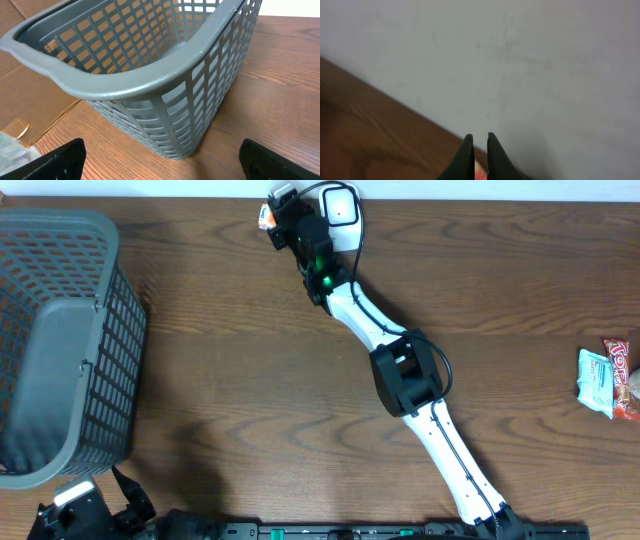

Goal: Scan the item barcode

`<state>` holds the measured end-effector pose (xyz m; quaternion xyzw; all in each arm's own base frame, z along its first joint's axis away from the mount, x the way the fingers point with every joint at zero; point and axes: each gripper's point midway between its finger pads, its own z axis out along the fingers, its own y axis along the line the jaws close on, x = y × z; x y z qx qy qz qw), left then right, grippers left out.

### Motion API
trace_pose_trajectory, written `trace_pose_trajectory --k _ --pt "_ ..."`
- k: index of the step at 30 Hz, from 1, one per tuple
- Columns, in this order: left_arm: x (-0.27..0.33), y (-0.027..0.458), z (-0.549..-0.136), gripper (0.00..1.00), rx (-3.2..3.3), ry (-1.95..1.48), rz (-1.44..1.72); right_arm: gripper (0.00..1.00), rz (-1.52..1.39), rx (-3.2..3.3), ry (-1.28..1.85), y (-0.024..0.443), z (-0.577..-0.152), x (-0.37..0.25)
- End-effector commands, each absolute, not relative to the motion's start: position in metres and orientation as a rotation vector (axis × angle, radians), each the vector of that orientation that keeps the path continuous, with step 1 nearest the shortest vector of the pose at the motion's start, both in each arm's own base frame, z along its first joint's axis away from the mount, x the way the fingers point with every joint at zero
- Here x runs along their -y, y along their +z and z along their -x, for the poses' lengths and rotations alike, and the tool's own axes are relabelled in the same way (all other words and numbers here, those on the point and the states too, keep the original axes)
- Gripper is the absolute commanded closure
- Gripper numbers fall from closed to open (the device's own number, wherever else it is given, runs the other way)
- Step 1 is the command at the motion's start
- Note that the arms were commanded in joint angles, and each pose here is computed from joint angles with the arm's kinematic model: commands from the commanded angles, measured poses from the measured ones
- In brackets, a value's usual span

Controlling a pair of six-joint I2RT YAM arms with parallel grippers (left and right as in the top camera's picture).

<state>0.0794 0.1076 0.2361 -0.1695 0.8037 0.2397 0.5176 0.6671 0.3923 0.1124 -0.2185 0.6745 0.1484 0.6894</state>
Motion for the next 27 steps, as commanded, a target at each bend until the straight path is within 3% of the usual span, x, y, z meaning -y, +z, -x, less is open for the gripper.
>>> trace_pose_trajectory --k 1,15,27 --pt "-0.109 0.237 -0.078 0.02 -1.923 0.587 0.404 0.94 0.459 -1.561 0.352 0.078 -0.669 -0.39" --pt "-0.109 0.237 -0.078 0.02 -1.923 0.587 0.404 0.91 0.472 -1.657 0.365 0.027 -0.663 -0.392" --pt "-0.109 0.237 -0.078 0.02 -1.923 0.587 0.404 0.97 0.63 -1.903 0.403 -0.037 -0.62 -0.426"
